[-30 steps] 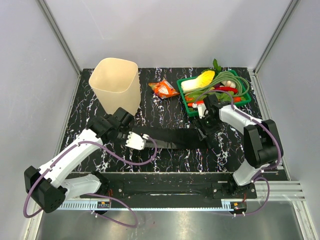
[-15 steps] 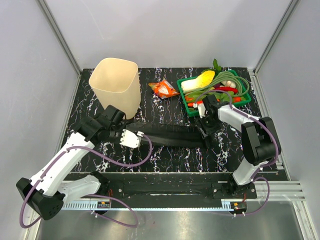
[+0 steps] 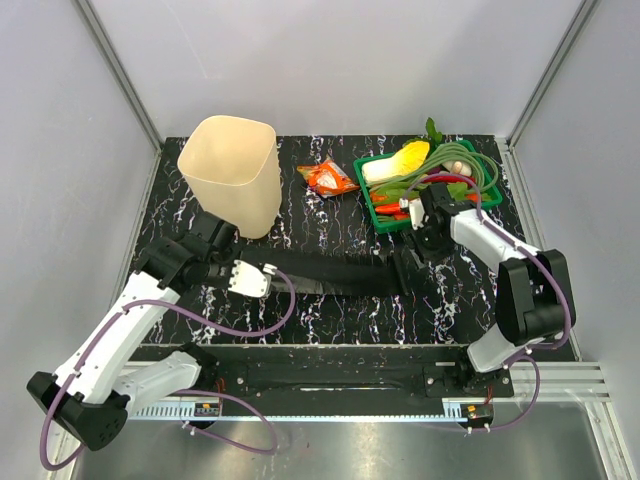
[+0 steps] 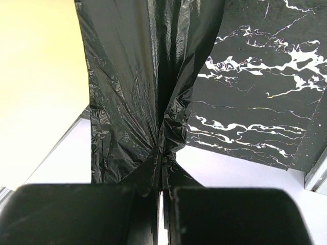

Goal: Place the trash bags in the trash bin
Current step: Unfold the trash bag at the center of the board.

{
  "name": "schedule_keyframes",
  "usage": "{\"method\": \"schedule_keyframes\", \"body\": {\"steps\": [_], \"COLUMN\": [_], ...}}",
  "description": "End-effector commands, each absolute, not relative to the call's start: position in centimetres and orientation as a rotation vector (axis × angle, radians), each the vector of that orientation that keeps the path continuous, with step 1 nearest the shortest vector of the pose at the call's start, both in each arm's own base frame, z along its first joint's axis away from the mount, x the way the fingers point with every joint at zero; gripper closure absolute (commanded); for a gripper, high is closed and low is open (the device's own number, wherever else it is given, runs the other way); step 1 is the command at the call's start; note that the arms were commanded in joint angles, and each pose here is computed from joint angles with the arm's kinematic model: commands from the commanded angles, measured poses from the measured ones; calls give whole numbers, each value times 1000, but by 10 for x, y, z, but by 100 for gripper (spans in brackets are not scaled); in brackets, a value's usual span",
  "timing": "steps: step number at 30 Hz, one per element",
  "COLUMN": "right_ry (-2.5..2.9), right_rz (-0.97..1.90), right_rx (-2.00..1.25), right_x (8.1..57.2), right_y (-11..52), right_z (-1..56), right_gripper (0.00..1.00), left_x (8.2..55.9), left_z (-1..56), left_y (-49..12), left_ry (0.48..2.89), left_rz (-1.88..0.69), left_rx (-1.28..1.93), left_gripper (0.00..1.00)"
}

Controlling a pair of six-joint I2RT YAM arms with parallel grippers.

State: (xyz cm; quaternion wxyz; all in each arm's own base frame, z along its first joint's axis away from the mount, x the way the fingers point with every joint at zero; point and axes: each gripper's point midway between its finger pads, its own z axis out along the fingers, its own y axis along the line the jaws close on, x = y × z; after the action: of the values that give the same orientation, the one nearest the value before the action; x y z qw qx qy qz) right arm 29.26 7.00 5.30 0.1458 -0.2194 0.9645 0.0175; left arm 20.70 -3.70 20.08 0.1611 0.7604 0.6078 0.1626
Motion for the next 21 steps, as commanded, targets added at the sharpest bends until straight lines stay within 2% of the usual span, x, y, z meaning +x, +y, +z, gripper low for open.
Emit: {"method": "schedule_keyframes", "body": {"steps": [1, 8, 21], "right_ry": [2715, 2699, 2766], "right_rz": [175, 281, 232], "right_rx": [-643, -763, -793], "right_x": [296, 290, 303], "right_y": [89, 130, 131], "right_z": [81, 64, 18], "right_gripper": [40, 38, 37], "left_x": [210, 211, 206], "left_z": [219, 216, 207], "left_y": [-34, -34, -25], "left_ry": [1705, 1712, 1749], "left_rz": [509, 505, 514], "left_rx": [2137, 2148, 2140], "left_gripper": [100, 100, 100]}}
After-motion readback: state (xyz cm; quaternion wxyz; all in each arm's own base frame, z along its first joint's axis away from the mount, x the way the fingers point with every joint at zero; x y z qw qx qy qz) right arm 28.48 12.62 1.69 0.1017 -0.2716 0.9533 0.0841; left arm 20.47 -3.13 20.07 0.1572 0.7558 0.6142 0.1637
